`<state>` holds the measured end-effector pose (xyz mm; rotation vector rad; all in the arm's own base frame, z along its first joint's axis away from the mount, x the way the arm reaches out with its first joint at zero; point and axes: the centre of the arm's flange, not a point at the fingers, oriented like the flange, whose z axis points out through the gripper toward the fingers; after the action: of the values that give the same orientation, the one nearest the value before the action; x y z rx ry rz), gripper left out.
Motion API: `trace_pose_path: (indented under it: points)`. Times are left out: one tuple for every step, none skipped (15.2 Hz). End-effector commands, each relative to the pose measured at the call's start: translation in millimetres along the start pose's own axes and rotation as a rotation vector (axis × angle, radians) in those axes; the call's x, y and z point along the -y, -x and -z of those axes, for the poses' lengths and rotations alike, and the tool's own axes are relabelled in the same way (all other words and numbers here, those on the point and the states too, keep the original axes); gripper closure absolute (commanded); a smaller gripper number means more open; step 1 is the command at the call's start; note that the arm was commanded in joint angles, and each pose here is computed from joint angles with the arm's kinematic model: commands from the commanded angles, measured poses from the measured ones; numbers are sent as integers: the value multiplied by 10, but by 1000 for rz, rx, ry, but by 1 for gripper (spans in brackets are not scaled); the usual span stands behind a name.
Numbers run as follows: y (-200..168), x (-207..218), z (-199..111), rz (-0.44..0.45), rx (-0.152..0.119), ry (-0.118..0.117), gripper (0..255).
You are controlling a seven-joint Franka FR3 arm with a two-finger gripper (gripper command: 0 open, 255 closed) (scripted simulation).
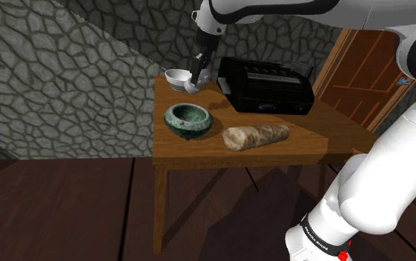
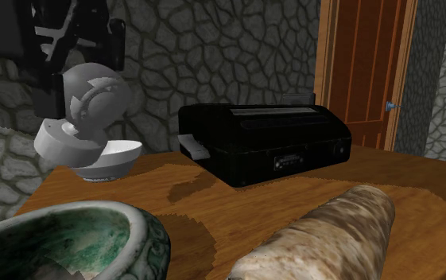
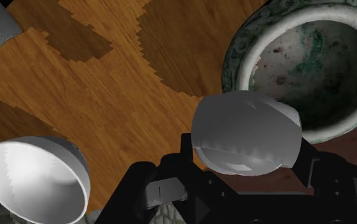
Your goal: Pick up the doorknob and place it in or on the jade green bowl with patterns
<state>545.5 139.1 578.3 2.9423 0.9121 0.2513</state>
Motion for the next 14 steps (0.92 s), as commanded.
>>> trace_pose_path:
  points:
    - [42, 254, 21, -1, 0, 1, 255]
    - [70, 382, 38, -1, 0, 1, 255]
    - [99, 509, 55, -1, 0, 1, 255]
    - [127, 637, 72, -1, 0, 1, 255]
    - [160, 784, 92, -1, 0, 1, 255]
    - [168, 789, 40, -1, 0, 1, 255]
    - [175, 794, -12, -1, 0, 1, 255]
    - [182, 799, -64, -1, 0, 1, 255]
    - [190, 805, -116, -1, 0, 1, 255]
    - [197, 810, -168, -1, 0, 1, 255]
    - [205, 815, -220, -1, 0, 1, 255]
    - [212, 820, -272, -1, 0, 1, 255]
    - [219, 825, -324, -1, 0, 1, 255]
    - [227, 830, -376, -1, 0, 1, 255]
